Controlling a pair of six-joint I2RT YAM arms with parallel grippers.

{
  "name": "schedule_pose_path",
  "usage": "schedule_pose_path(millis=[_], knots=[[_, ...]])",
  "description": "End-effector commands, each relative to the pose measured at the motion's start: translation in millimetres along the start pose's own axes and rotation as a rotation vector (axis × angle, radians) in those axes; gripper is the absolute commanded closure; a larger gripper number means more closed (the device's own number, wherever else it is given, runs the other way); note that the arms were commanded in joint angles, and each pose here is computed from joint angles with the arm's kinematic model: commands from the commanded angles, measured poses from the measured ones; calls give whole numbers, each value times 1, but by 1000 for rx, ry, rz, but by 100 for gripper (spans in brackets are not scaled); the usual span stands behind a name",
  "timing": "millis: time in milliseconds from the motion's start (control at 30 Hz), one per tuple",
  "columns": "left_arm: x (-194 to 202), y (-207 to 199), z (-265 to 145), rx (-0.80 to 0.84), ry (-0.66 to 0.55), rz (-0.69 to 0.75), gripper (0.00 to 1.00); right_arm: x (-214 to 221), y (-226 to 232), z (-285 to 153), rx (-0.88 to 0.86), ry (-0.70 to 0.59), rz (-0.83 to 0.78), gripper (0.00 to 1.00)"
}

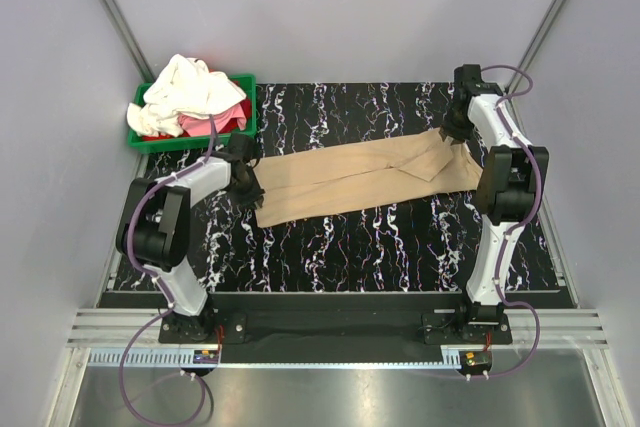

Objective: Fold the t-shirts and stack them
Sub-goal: Fold the tshirt

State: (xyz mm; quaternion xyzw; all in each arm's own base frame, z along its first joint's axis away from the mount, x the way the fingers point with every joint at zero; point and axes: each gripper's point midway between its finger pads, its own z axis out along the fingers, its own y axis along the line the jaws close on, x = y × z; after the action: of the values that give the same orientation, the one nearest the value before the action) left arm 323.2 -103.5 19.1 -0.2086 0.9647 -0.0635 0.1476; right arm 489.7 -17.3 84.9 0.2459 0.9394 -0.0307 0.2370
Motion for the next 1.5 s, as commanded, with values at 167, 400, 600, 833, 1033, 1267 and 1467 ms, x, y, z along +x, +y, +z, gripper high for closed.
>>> schedule_pose_path(millis=[167,400,600,833,1033,1267,1467], knots=[[-39,-23,-48,54,-157,59,67,-16,14,-46,-83,-46,40,59],[-22,-68,-68,171,-157,187,65,6,-26,-43,8,-7,138,71],[15,-93,-38,213,-46,241,65,21,-46,-16,2,84,184,80],[47,-70,0,110,34,246,65,42,-87,23,64,154,246,82],[68,-32,19,-4,49,226,65,68,-123,33,182,196,280,84],[92,-8,15,-33,40,200,65,106,-164,24,297,220,325,85],[104,-9,0,16,27,212,64,108,-166,7,290,187,325,84]])
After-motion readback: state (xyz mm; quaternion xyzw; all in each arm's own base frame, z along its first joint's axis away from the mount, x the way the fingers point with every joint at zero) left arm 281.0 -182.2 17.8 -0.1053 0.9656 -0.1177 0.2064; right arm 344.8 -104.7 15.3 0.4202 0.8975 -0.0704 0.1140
